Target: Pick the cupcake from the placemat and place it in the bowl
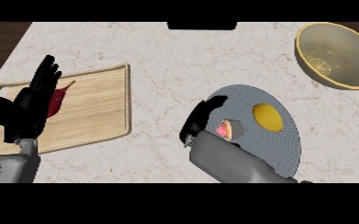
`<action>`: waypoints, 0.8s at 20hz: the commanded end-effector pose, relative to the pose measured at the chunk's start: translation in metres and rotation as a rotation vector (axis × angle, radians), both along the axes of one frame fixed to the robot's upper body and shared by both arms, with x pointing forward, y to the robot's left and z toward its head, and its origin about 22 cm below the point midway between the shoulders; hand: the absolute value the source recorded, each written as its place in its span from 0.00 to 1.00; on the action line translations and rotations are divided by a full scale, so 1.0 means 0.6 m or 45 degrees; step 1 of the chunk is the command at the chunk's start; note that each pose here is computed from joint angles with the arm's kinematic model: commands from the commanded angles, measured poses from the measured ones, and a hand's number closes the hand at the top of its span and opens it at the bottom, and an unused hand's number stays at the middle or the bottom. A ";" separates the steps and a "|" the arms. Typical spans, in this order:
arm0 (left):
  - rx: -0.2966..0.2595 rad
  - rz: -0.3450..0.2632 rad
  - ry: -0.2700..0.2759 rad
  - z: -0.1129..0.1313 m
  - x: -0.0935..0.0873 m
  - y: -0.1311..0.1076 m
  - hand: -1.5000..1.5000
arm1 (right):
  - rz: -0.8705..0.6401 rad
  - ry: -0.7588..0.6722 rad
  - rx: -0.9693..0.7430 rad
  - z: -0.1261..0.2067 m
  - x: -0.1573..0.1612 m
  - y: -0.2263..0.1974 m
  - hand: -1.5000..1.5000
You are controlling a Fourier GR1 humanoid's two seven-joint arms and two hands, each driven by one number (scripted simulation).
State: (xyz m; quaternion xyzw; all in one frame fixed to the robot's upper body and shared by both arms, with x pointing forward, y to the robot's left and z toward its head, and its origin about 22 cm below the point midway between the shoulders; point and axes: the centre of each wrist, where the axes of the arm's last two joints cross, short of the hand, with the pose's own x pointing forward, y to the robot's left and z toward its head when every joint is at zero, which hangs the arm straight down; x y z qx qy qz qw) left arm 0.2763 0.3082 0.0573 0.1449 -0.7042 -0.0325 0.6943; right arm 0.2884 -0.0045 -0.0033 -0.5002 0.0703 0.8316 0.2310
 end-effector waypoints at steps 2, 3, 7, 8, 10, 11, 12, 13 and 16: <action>-0.009 -0.009 0.021 0.012 -0.021 0.012 0.50 | -0.057 0.077 -0.028 -0.023 0.001 -0.026 1.00; -0.002 0.013 -0.008 0.010 0.000 -0.004 0.50 | -0.058 0.091 -0.008 -0.018 -0.005 -0.037 1.00; 0.012 -0.014 -0.001 0.037 -0.001 -0.020 0.50 | -0.067 0.107 0.038 -0.048 0.011 -0.065 1.00; 0.013 -0.003 -0.010 0.012 0.010 -0.009 0.50 | -0.062 0.066 0.042 -0.019 0.031 -0.042 1.00; 0.007 0.001 -0.010 -0.009 0.002 -0.010 0.50 | -0.031 0.089 0.043 -0.029 0.012 -0.039 1.00; 0.004 -0.009 -0.002 -0.006 0.004 -0.009 0.50 | -0.012 0.056 0.064 -0.043 0.008 -0.044 1.00; 0.000 -0.009 0.010 -0.027 -0.006 -0.016 0.50 | 0.029 0.066 0.078 -0.023 0.017 -0.059 1.00; 0.011 -0.007 -0.002 0.006 0.007 0.002 0.50 | 0.070 0.030 0.087 -0.056 0.003 -0.058 1.00; 0.002 -0.009 -0.007 0.017 0.016 -0.023 0.50 | 0.173 -0.024 0.100 -0.017 0.021 -0.039 1.00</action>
